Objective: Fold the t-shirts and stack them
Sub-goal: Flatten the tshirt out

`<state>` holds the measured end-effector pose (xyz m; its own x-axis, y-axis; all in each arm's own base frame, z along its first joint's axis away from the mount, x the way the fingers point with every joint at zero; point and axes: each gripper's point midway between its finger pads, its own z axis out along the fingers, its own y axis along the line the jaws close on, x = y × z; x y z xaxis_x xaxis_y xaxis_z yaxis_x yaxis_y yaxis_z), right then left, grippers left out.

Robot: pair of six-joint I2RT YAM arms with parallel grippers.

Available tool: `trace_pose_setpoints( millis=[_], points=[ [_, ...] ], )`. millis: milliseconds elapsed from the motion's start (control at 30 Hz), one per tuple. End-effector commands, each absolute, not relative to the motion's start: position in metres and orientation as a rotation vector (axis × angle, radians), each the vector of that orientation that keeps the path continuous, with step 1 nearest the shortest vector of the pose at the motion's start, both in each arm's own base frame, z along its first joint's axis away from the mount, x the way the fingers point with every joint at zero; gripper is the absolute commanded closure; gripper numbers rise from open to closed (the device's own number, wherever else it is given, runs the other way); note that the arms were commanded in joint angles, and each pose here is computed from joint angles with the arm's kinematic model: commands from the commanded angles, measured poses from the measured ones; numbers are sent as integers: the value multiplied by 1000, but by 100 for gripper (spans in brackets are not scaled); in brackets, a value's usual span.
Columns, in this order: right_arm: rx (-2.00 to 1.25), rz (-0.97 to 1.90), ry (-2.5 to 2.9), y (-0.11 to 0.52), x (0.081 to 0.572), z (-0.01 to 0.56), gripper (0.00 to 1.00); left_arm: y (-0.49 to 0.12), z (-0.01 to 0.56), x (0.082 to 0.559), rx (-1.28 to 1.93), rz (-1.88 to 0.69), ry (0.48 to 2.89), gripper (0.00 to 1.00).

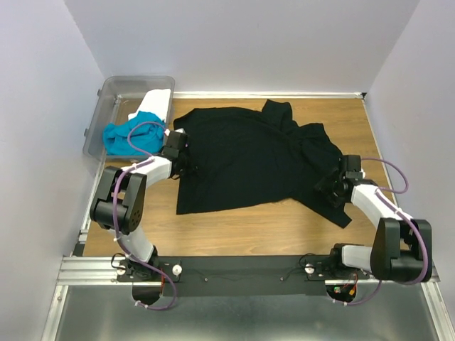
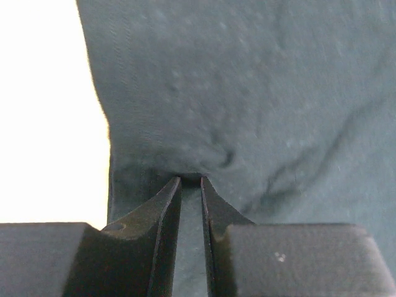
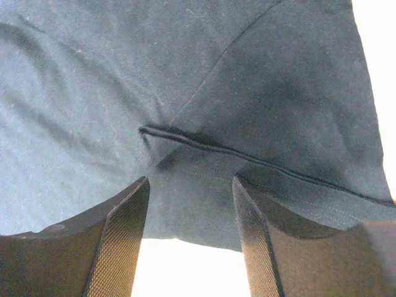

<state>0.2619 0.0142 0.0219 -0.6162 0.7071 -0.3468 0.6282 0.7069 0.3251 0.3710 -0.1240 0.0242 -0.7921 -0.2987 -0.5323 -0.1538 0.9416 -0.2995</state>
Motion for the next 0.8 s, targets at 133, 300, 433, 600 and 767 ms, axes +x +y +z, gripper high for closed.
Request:
trace_pose_setpoints(
  millis=[133,300,433,600,767],
  points=[
    [943,348,2544,32,236,33,34,-90,2,375,-267,-155,2595,69],
    [768,300,2527,24,260,61,35,-109,44,383,-173,-215,2489,36],
    [710,277,2519,20,277,71,39,-132,76,372,-68,-213,2409,25],
    [607,289,2607,25,287,58,46,-142,114,353,-25,-257,2300,23],
    [539,314,2634,32,298,49,50,-128,132,333,-6,-239,2200,23]
  ],
)
